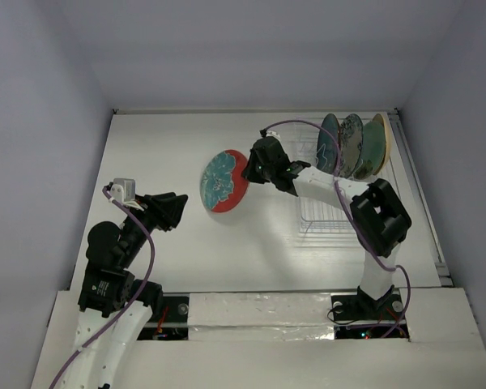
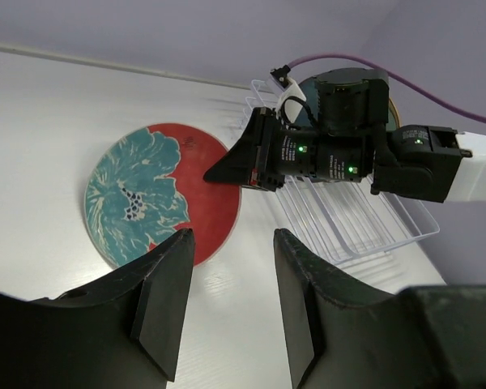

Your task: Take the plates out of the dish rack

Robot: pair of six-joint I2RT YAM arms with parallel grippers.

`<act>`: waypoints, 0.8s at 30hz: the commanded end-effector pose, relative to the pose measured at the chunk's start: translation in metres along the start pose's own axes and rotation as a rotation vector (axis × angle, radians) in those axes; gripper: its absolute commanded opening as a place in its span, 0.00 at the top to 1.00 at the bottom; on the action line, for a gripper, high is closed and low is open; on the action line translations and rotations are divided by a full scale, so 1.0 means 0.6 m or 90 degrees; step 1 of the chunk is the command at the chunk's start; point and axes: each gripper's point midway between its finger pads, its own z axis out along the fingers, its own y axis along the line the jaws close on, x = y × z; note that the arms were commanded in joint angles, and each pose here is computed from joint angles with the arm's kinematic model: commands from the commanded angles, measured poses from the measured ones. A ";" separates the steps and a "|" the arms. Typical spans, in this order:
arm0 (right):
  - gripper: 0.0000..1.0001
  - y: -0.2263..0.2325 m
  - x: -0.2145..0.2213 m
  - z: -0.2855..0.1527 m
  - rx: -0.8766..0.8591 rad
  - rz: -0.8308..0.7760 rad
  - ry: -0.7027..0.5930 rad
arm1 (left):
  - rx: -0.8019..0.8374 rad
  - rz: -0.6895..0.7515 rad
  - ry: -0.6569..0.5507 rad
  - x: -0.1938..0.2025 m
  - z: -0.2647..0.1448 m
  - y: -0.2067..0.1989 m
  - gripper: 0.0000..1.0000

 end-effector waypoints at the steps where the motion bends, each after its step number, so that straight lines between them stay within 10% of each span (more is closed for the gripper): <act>1: 1.00 0.048 -0.123 -0.022 -0.043 0.064 -0.182 | 0.003 0.003 -0.022 -0.011 0.000 -0.002 0.59; 6: 0.92 -0.015 -0.087 0.003 0.048 0.066 -0.170 | 0.008 0.002 -0.018 -0.010 0.002 -0.004 0.59; 13: 0.48 -0.068 -0.025 0.013 0.101 0.051 -0.116 | 0.011 0.002 -0.017 -0.008 0.002 -0.004 0.59; 24: 0.27 -0.079 -0.013 0.003 0.108 0.020 -0.100 | 0.012 0.001 -0.016 -0.008 0.002 -0.005 0.59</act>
